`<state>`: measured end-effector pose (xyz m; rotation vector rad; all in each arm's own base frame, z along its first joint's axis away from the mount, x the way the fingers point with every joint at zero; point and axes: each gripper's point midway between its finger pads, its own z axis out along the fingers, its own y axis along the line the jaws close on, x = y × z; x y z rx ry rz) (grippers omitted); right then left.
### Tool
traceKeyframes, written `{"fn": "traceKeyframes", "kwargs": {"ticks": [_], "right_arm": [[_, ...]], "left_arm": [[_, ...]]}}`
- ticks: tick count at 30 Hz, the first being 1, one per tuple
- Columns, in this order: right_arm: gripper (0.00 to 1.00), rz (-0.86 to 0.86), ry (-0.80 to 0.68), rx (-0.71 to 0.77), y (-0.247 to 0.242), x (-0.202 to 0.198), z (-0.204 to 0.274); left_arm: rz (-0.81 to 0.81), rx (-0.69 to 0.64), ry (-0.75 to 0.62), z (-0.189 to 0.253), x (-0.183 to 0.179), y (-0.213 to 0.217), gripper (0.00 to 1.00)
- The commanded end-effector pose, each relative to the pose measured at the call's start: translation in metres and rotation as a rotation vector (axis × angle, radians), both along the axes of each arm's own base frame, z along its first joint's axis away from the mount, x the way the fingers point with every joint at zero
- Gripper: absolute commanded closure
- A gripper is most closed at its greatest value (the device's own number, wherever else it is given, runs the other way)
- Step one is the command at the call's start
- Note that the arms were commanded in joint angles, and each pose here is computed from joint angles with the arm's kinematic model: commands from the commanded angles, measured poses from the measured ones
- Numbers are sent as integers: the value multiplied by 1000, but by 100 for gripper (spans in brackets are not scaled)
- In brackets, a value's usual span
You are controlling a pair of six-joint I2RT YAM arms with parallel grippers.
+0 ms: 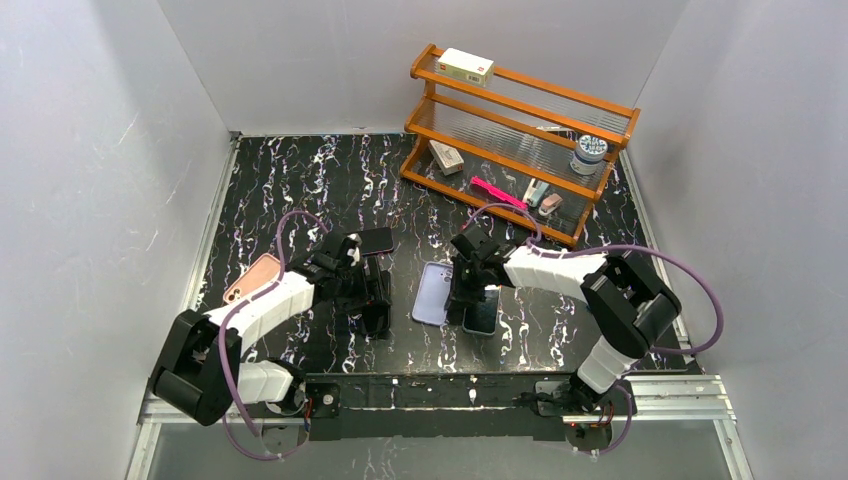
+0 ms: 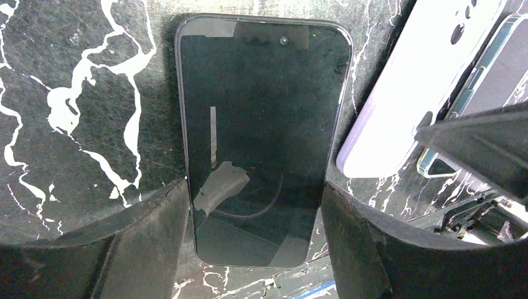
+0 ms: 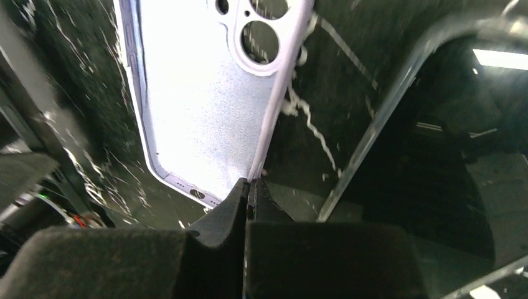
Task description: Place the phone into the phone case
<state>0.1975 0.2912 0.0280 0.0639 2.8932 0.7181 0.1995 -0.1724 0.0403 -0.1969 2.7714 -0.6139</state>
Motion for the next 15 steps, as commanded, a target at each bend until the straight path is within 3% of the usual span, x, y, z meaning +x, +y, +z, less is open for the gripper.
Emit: {"fn": "traceKeyframes", "kwargs": {"ticks": [1, 5, 11, 15], "right_arm": [[96, 76, 9, -122, -23, -29, -2], [92, 81, 7, -116, -24, -31, 7], [62, 61, -64, 13, -4, -22, 46], [52, 102, -126, 190, 20, -24, 71]], "left_arm": [[-1, -33, -16, 8, -4, -2, 67], [-7, -69, -34, 12, -4, -6, 67], [0, -134, -44, 22, -5, -15, 68], [28, -209, -43, 32, -5, -24, 69]]}}
